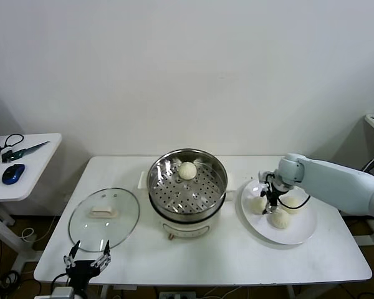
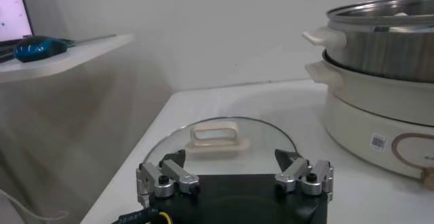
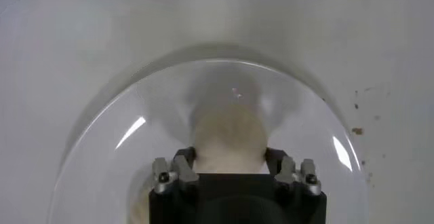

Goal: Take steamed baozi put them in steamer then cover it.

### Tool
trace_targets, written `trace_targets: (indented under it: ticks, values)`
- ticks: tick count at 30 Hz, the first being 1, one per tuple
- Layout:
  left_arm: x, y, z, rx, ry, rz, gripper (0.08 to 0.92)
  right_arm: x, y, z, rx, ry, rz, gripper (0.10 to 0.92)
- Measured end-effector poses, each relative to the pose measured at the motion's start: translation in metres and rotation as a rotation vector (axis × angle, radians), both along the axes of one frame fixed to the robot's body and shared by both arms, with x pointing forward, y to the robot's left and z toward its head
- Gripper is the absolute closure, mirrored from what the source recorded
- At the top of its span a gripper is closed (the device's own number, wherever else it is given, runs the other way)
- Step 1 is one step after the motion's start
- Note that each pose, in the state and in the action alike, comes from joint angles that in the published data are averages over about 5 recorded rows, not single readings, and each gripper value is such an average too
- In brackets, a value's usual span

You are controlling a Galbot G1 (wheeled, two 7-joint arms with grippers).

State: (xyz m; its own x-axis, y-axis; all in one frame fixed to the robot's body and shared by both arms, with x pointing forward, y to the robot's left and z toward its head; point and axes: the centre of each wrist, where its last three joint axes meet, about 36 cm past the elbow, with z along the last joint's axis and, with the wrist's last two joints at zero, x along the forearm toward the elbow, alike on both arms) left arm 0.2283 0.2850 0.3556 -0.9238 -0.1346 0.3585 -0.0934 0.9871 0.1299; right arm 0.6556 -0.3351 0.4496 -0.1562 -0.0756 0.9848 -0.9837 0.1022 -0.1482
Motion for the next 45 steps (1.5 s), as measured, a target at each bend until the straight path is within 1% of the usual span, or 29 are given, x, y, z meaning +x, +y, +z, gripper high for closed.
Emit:
trace_targets:
  ticks: [4,8,12,16,21,24,26,30,33,39,45]
  values:
    - [0.000,0.000,0.001,0.002,-0.002,-0.001,0.177,0.003,0.000,0.012,0.015,-0.011,0.005,0.397]
    - [0.000,-0.001,0.002,0.004,-0.004,-0.003,0.177,0.008,0.000,0.042,0.033,-0.029,0.022,0.401]
    - [0.000,-0.001,0.002,0.004,-0.007,-0.005,0.177,0.017,0.002,0.095,0.051,-0.058,0.051,0.403]
    - [0.001,-0.002,0.003,0.004,-0.009,-0.007,0.177,0.024,0.011,0.163,0.076,-0.092,0.086,0.402]
    - [0.002,-0.003,0.004,0.004,-0.011,-0.012,0.177,0.020,0.042,0.248,0.134,-0.145,0.137,0.398]
    - [0.002,-0.003,0.004,0.006,-0.013,-0.014,0.177,0.011,0.073,0.279,0.171,-0.158,0.175,0.399]
    - [0.003,-0.002,0.005,0.007,-0.015,-0.016,0.177,0.005,0.097,0.290,0.192,-0.161,0.199,0.401]
    - [0.002,-0.001,0.008,0.011,-0.022,-0.015,0.177,-0.005,0.150,0.298,0.211,-0.159,0.246,0.400]
    - [0.002,0.000,0.009,0.016,-0.025,-0.012,0.177,-0.011,0.188,0.292,0.209,-0.150,0.277,0.402]
    - [0.002,0.002,0.011,0.020,-0.028,-0.007,0.177,-0.017,0.253,0.262,0.186,-0.131,0.314,0.403]
    - [0.002,0.003,0.012,0.022,-0.027,-0.004,0.177,-0.018,0.293,0.222,0.160,-0.123,0.318,0.400]
